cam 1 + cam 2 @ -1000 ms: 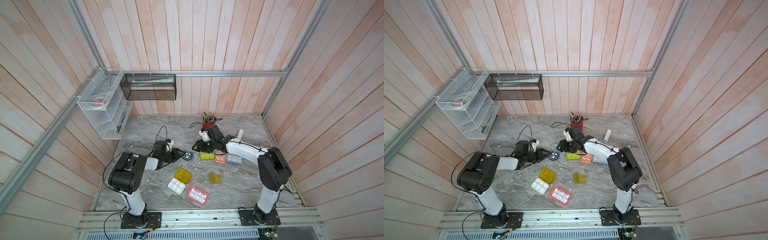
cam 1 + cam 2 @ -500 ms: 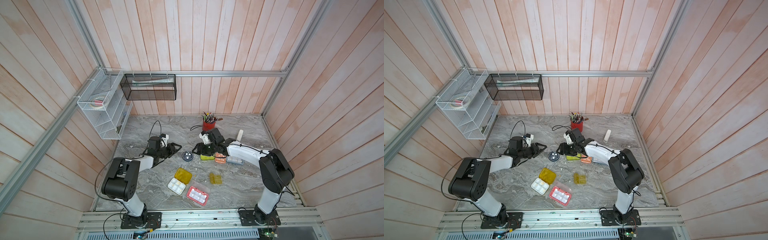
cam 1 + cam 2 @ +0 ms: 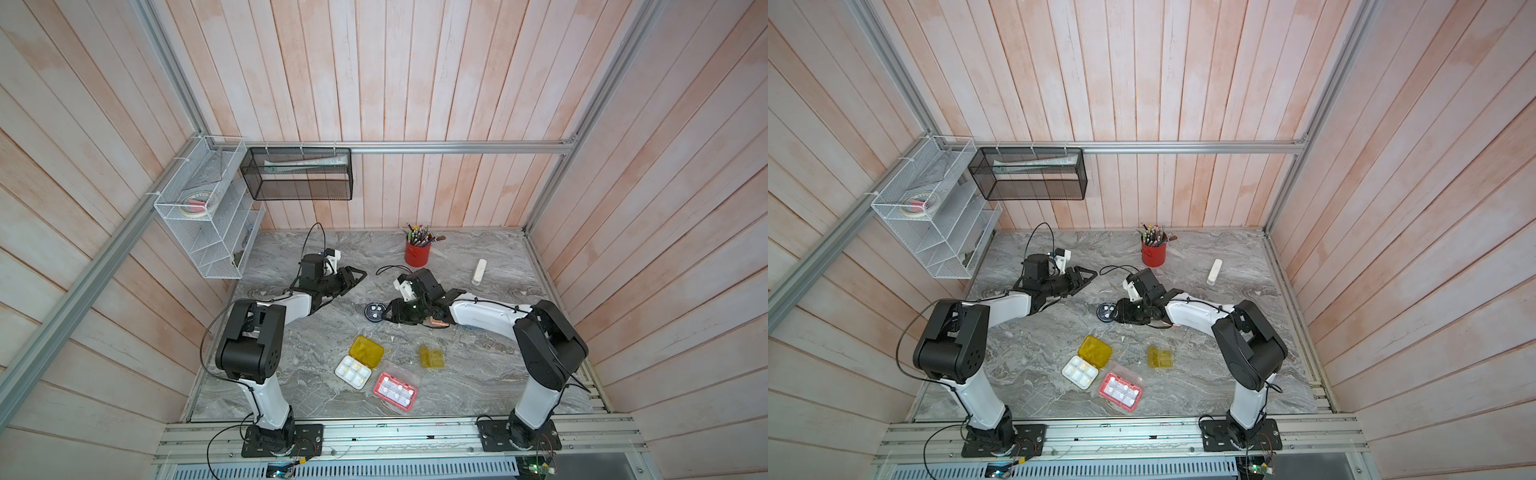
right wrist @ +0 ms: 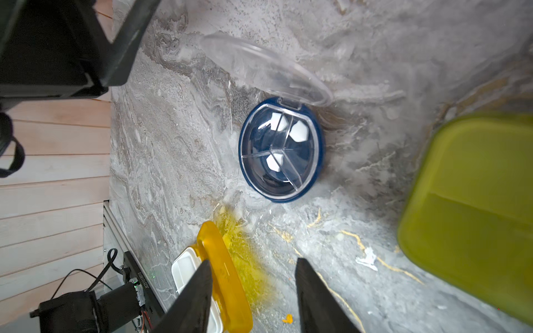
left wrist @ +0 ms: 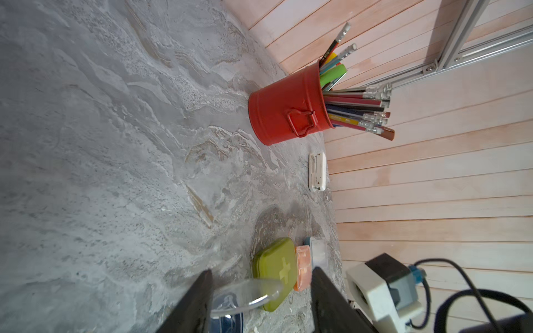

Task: Close pillboxes
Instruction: Close the lid on the pillbox.

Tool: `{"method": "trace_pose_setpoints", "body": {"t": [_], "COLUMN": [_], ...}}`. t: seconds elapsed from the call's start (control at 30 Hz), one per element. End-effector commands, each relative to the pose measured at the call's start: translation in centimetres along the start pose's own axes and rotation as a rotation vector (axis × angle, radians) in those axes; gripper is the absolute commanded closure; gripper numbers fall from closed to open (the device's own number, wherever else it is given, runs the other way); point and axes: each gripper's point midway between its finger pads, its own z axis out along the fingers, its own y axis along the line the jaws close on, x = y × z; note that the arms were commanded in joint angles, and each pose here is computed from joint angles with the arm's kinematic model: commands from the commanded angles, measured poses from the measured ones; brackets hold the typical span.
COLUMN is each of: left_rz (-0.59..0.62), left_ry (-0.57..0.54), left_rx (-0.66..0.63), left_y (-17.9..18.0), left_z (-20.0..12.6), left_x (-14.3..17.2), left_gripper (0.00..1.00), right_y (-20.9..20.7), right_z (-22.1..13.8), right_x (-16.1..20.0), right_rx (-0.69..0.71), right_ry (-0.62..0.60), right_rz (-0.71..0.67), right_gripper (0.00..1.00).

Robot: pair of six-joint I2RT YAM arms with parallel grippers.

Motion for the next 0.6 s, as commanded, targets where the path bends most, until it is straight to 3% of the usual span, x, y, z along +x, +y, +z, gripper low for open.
{"method": "trace_pose_setpoints", "body": {"t": [0.0,0.13,0.27,0.4,0.57], "left_rz": [0.018,0.032,0.037,0.034,0.04], "left_ry": [0.015,0.045,0.076,0.093,0.096], "left_rx": [0.051,0.076,0.081,0.079,0.077], "left_y": [-1.3,-2.4,-2.6,-2.5,-2.6], "left_z": [1.3,2.8,3.9,4.3,4.2], "left_x": [-0.3,0.3,1.5,2.3,2.4], "left_gripper": [0.44,0.44,0.45,0.45,0.46], "right_y": [-0.1,-0.1,-0.3,-0.2,0.3], "right_z": [1.2,1.5,1.9,2.3,2.4], "right_x": [1.2,1.7,2.1,2.4,2.1], "right_rx": [-0.014,-0.016,-0.025,-0.05,-0.107], "right_ry": [0.028,0.036,0.038,0.034,-0.013], "right_rz": [0.009,0.008,0.024,0.055,0.121], "right_gripper": [0.6,0.71,0.73,0.85,0.93]}}
